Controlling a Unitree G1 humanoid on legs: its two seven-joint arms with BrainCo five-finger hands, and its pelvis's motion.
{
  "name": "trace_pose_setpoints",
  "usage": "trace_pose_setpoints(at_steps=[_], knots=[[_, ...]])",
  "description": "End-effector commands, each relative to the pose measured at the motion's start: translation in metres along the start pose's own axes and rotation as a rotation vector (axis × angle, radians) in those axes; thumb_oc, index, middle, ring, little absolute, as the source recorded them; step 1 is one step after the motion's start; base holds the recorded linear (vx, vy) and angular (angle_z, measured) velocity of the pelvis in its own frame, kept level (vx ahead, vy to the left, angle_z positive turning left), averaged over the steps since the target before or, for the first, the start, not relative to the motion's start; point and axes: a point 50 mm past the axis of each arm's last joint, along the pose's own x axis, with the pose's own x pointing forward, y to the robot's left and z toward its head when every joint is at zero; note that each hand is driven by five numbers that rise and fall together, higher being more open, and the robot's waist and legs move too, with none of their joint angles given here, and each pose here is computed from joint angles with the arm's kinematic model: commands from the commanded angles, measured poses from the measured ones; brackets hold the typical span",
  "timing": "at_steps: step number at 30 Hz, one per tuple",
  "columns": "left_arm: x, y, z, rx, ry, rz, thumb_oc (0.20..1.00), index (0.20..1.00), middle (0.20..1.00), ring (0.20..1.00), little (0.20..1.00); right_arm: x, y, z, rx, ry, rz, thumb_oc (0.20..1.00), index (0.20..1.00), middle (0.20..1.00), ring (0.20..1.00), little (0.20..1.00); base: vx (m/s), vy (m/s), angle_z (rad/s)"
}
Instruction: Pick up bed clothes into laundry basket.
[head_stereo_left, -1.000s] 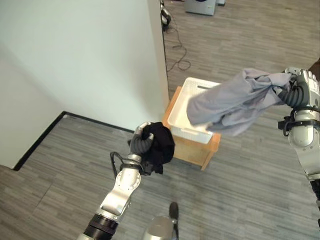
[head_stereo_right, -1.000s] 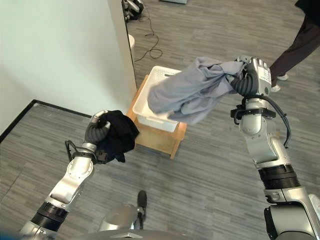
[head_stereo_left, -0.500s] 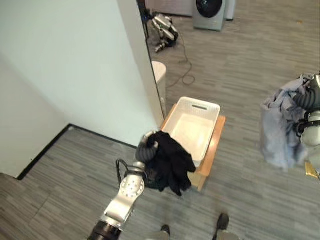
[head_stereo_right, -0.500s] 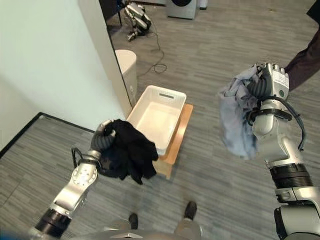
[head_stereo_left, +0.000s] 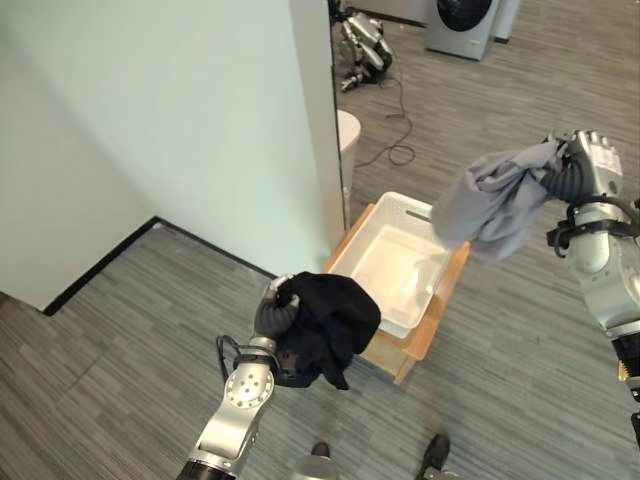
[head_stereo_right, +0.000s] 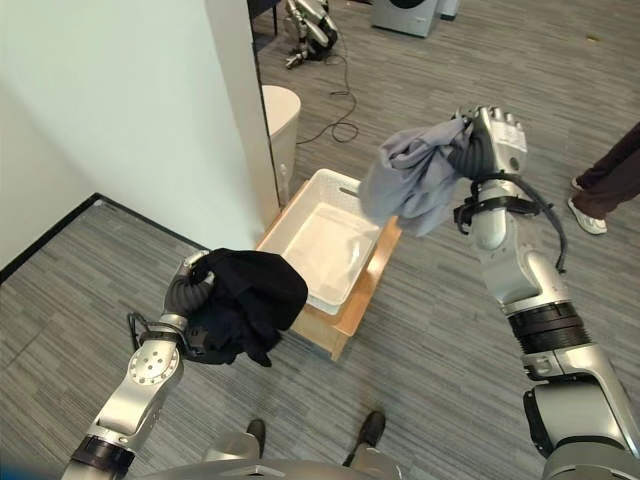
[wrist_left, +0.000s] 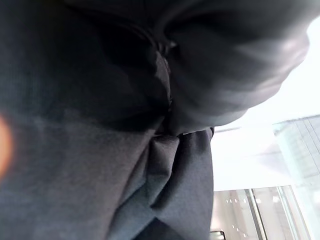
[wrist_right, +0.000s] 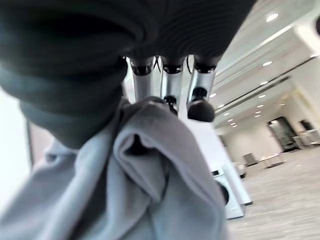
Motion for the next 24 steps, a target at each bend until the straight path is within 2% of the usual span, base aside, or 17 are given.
trace_pose_setpoints(at_steps=[1,4,8,17,24], knots=[[0.008,-0.004,0.029,-0.047,-0.156,-0.061,0.2,0.2,0.2,0.2,0.2,0.04,-0.052,0.016,-0.13,-0.082,-0.194,0.2,0.2,0.2,0.2,0.2,-0.06,-0.006,0.1],[0.009,-0.003,0.03,-0.052,-0.16,-0.069,0.2,0.2,0.2,0.2,0.2,0.052,-0.065,0.008,-0.156,-0.035,-0.221,0.2,0.2,0.2,0.2,0.2,-0.12,-0.012,0.25],[0.012,-0.002,0.031,-0.05,-0.165,-0.069,0.2,0.2,0.2,0.2,0.2,0.061,-0.055,0.014,-0.146,-0.022,-0.211,0.2,0.2,0.2,0.2,0.2,-0.14,-0.005,0.23],[0.016,-0.004,0.036,-0.058,-0.192,-0.083,0.2,0.2,0.2,0.2,0.2,0.077,-0.066,0.02,-0.177,-0.016,-0.26,0.2,0.2,0.2,0.2,0.2,-0.06,-0.029,0.22],[0.015,-0.004,0.034,-0.052,-0.187,-0.09,0.2,0.2,0.2,0.2,0.2,0.086,-0.094,0.031,-0.206,-0.051,-0.377,0.2,0.2,0.2,0.2,0.2,0.0,-0.004,0.07]])
